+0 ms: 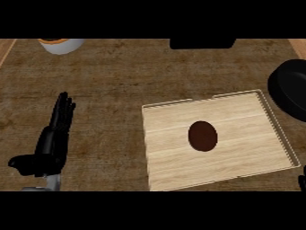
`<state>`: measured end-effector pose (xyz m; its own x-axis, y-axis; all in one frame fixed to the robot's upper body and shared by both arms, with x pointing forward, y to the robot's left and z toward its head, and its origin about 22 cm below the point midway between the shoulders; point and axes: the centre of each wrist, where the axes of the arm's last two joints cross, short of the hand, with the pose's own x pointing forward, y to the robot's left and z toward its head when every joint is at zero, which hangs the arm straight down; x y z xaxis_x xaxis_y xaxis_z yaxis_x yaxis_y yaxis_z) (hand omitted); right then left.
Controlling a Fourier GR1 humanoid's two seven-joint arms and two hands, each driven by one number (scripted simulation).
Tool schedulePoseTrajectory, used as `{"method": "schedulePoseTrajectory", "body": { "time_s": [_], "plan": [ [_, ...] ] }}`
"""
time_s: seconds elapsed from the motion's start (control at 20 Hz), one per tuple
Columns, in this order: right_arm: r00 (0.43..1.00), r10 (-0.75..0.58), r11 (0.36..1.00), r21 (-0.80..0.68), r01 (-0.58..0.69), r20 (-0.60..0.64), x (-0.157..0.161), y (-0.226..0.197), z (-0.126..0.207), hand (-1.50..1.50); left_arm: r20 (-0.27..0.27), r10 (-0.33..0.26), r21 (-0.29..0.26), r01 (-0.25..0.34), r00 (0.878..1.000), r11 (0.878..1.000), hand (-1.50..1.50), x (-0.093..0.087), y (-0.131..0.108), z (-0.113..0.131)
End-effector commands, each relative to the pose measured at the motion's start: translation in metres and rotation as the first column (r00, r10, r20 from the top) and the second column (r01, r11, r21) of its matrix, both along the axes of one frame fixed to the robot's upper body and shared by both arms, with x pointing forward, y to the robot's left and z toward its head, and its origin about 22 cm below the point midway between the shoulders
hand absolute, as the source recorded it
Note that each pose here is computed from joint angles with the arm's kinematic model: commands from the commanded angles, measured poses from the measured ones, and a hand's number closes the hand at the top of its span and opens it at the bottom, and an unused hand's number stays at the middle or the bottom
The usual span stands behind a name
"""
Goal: Pick the cupcake from the tray and place it in the pot
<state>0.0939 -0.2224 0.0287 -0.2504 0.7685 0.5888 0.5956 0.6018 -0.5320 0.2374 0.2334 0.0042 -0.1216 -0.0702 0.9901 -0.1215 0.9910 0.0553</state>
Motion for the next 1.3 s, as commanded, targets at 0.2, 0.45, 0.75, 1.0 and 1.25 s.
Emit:
{"method": "schedulePoseTrajectory", "body": {
  "time_s": [0.2, 0.45, 0.75, 1.0, 1.25],
  "plan": [
    [0.885, -0.16, 0.982, -0.162, 0.098, -0.436, -0.043, 0.005, 0.001, -1.5, 0.019, -0.029, -0.002, 0.029, 0.999, 1.0, 0.0, 0.007, 0.005, 0.008],
    [0.85, -0.178, 0.982, -0.149, 0.119, -0.496, -0.015, 0.058, 0.018, -1.5, 0.017, -0.048, -0.004, 0.048, 0.999, 0.999, 0.0, 0.005, -0.011, 0.006],
    [0.787, -0.203, 0.974, -0.2, 0.103, -0.583, 0.036, 0.092, 0.027, -1.5, 0.006, -0.059, -0.006, 0.059, 0.998, 0.998, 0.0, -0.003, -0.018, 0.012],
    [0.692, -0.242, 0.968, -0.217, 0.125, -0.68, 0.055, 0.104, 0.017, -1.5, 0.008, -0.025, -0.011, 0.025, 1.0, 1.0, 0.0, 0.019, -0.009, 0.0],
    [0.708, -0.189, 0.98, -0.174, 0.096, -0.681, 0.078, 0.099, 0.032, -1.5, -0.01, -0.029, -0.016, 0.029, 1.0, 0.999, 0.0, 0.009, -0.005, 0.0]
  ]
}}
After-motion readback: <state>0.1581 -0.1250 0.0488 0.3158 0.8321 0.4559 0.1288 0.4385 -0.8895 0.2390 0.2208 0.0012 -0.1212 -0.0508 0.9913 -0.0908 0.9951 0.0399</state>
